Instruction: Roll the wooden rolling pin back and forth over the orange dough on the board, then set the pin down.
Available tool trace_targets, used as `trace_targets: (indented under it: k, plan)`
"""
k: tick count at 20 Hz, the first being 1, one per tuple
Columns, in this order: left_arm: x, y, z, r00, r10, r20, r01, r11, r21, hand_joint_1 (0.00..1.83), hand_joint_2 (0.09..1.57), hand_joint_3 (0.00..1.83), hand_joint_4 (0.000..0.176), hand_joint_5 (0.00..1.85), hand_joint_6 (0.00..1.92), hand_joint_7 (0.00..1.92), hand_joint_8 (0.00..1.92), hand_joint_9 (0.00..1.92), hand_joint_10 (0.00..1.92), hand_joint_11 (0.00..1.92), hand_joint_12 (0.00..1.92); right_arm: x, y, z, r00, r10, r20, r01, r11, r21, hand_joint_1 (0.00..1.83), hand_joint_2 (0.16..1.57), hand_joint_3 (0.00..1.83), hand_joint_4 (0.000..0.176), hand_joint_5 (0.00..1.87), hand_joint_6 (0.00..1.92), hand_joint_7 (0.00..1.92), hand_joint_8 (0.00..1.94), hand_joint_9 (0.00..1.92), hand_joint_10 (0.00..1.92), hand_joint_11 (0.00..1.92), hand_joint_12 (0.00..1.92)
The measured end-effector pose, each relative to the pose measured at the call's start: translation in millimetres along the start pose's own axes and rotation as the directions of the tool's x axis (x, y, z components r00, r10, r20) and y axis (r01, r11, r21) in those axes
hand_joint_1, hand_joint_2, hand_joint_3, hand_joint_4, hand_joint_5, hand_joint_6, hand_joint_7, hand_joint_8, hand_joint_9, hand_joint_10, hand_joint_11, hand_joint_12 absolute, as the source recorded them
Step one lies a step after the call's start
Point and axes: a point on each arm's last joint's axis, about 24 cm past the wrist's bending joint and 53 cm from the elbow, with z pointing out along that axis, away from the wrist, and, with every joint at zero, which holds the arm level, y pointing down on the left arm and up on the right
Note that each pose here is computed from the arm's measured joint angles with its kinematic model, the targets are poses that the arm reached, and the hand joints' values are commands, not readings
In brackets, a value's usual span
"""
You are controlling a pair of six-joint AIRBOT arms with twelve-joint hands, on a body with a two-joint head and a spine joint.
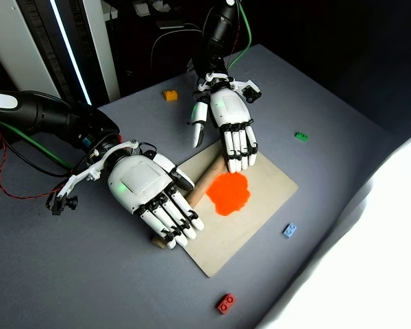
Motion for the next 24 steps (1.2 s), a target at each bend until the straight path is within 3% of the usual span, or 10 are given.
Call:
trace_targets:
  k: [16, 24]
  plan:
    - [-4.0, -3.5, 7, 0.9997, -0.022, 0.006, 0.022, 0.9997, 0.009, 0.00, 1.29, 0.00, 0.000, 0.25, 0.00, 0.33, 0.00, 0.30, 0.00, 0.00, 0.65, -3, -0.5, -6, 1.000, -0.018, -0.010, 0.018, 1.000, -0.004, 0.00, 1.33, 0.00, 0.000, 0.44, 0.03, 0.46, 0.00, 0.46, 0.15, 0.00, 1.24]
    - [-11.8, -14.3, 16, 0.9992, -0.030, 0.025, 0.029, 0.9990, 0.033, 0.00, 1.29, 0.00, 0.000, 0.26, 0.00, 0.38, 0.00, 0.33, 0.00, 0.00, 0.64, 0, -0.9, -11, 0.999, -0.025, -0.028, 0.025, 1.000, -0.002, 0.00, 1.32, 0.00, 0.000, 0.42, 0.01, 0.47, 0.01, 0.45, 0.16, 0.00, 1.18]
